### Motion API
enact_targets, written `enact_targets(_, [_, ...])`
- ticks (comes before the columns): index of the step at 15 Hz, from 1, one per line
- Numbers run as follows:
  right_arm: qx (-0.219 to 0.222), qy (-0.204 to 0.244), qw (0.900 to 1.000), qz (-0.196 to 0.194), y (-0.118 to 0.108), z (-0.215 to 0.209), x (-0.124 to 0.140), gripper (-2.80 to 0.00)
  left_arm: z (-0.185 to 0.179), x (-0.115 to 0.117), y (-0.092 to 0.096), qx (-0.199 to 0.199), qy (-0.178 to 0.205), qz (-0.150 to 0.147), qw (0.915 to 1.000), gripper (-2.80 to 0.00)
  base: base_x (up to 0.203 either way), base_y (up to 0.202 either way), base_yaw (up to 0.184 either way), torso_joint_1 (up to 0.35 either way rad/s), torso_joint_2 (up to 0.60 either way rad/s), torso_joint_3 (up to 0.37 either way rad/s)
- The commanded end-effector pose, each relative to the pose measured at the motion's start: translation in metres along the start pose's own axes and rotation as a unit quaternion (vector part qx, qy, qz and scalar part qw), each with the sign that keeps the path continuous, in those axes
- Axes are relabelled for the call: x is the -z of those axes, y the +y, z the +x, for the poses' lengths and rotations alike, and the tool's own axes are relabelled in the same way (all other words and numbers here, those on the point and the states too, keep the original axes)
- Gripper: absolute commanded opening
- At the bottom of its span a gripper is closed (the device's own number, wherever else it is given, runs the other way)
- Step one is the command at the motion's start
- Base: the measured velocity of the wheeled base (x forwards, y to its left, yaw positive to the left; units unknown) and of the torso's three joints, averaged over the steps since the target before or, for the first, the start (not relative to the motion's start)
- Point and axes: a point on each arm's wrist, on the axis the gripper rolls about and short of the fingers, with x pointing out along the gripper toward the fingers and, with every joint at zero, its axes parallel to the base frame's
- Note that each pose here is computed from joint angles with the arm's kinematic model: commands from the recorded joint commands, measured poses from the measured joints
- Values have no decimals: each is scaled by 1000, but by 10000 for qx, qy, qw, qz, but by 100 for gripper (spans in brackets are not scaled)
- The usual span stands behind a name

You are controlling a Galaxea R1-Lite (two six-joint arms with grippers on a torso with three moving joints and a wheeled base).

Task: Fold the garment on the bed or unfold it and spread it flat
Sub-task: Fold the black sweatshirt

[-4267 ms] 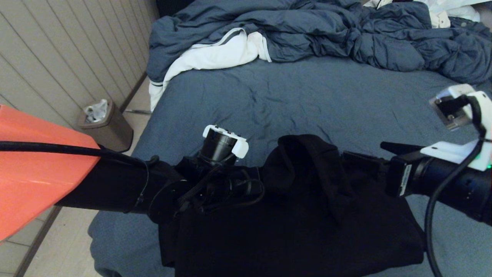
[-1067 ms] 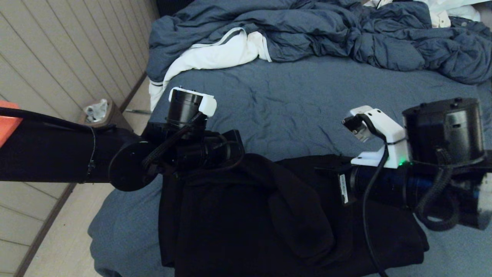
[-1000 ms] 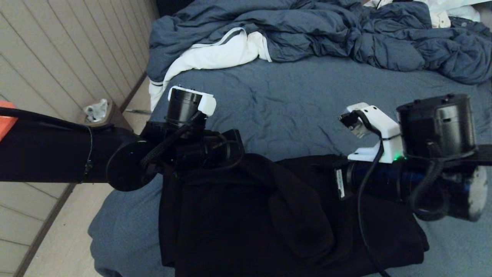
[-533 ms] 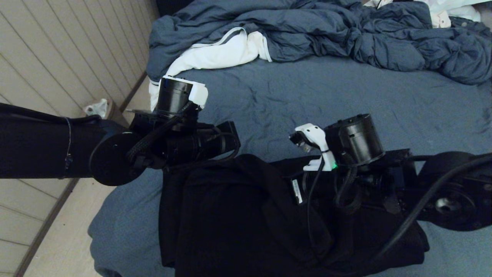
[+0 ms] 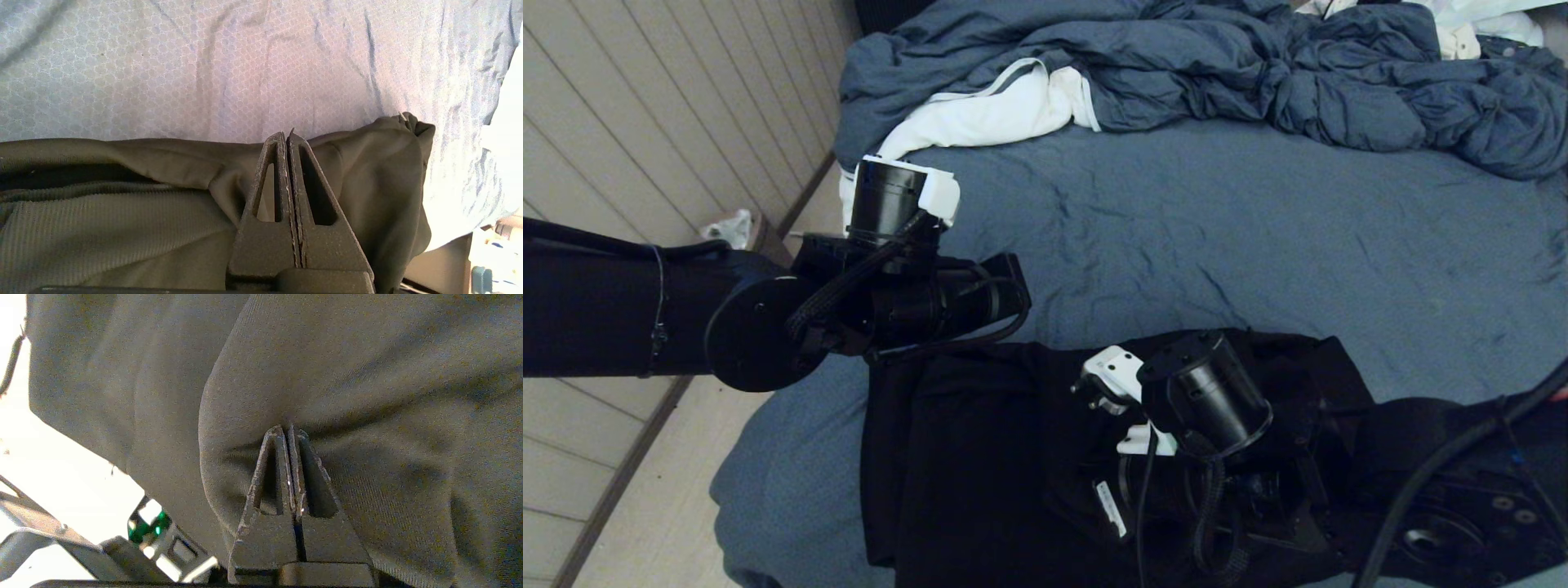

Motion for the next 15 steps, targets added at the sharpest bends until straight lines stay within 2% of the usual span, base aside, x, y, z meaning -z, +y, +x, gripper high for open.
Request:
enact_targets(1, [-3, 18, 10000, -7, 1, 1, 1, -280, 0, 0, 0, 3, -6, -19, 10000, -280, 0, 0, 0, 0, 0, 0])
enact_targets(3, [1, -266, 9996, 35, -1, -11, -11, -280, -3, -2, -1, 21, -30, -20, 10000, -280, 0, 0, 0, 0, 0, 0])
enact_targets(5, [48, -826, 9965, 135, -8, -41, -30, -280, -9, -5, -4, 55, -75, -22, 10000, -280, 0, 0, 0, 0, 0, 0])
enact_targets(8, [567, -1407, 9872, 494, -46, -82, -48, -280, -25, -28, -2, 9, -358, -81, 9993, -280, 0, 0, 0, 0, 0, 0])
enact_targets(12, [1238, -1632, 9744, 929, -88, -117, -40, -280, -46, -58, 18, -578, -348, -278, 9973, -280, 0, 0, 0, 0, 0, 0])
enact_targets(14, [1702, -1356, 9676, 1284, -114, -122, -29, -280, -67, -60, 27, -772, -316, -359, 9959, -280, 0, 0, 0, 0, 0, 0])
enact_targets(15, [1920, -1110, 9624, 1570, -128, -124, -21, -280, -75, -53, 35, -904, -223, -379, 9949, -280, 0, 0, 0, 0, 0, 0])
